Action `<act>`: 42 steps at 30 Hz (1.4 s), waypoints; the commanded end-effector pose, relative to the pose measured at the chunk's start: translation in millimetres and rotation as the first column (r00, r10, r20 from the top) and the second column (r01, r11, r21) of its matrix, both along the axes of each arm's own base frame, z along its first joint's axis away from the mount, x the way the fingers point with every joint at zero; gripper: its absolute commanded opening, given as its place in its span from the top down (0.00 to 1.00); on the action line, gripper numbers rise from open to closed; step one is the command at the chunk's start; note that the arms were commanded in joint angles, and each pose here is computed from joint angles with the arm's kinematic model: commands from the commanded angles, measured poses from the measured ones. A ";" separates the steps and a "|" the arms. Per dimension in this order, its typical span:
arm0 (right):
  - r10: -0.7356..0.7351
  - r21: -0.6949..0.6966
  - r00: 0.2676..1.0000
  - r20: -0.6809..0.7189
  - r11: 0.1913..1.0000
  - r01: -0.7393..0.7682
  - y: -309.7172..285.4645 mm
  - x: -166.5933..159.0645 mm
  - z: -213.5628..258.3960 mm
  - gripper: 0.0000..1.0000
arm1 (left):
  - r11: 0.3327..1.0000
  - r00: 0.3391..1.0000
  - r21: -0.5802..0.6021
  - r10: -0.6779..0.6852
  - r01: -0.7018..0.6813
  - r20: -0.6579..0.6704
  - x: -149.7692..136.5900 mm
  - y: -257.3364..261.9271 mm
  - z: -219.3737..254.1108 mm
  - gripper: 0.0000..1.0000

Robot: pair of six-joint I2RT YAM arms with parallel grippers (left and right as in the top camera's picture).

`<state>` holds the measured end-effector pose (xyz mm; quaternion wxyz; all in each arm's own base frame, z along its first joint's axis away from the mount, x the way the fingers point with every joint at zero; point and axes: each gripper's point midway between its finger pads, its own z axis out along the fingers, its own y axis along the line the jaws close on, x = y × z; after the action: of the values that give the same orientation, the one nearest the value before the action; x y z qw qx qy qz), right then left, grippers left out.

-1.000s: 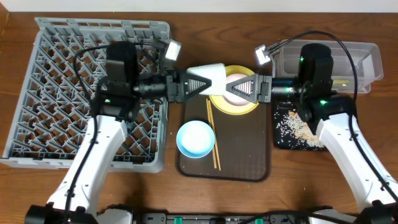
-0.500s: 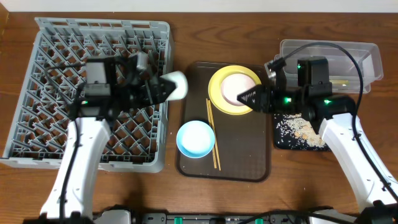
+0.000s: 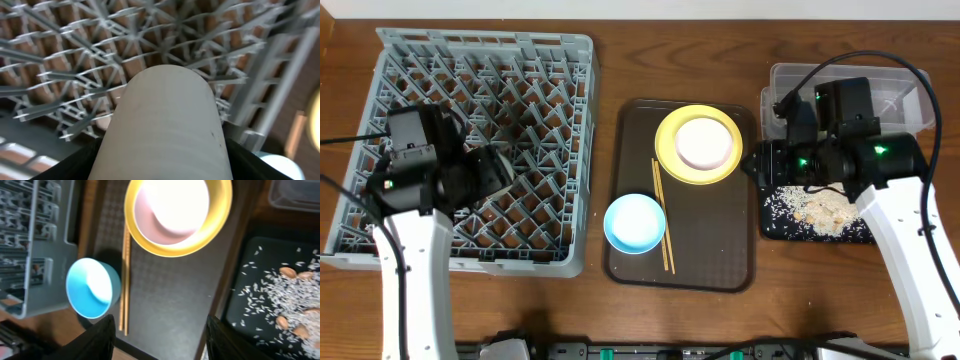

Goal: Sort waste into correct bins and load items into the dishwasher
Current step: 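Release with the right gripper, move the bowl over the dish rack, then lower the pink bowl into the rack and open the left gripper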

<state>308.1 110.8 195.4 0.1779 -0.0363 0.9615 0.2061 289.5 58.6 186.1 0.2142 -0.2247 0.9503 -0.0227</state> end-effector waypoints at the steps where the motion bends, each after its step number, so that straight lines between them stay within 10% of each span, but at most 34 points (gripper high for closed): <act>1: 0.001 -0.043 1.000 0.031 0.999 0.000 -8.9 3.6 3.7 0.44 | 0.998 0.998 0.054 0.024 -0.021 -0.061 1.2 13.9 -13.5 0.68; 18: 0.014 -0.052 1.000 0.026 0.999 -0.013 -9.2 1.3 2.3 0.43 | 0.999 0.985 0.040 0.026 -0.019 -0.172 28.0 21.8 -66.3 0.68; 42: 0.017 -0.056 1.000 0.012 0.998 -0.016 -10.0 -2.0 0.9 0.42 | 0.999 0.951 0.025 0.028 -0.022 -0.307 -24.2 12.4 -68.4 0.75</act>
<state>304.1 103.7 190.6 0.1716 -0.0484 0.9669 0.1826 273.8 69.0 130.5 0.0915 -0.2354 0.9674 0.0169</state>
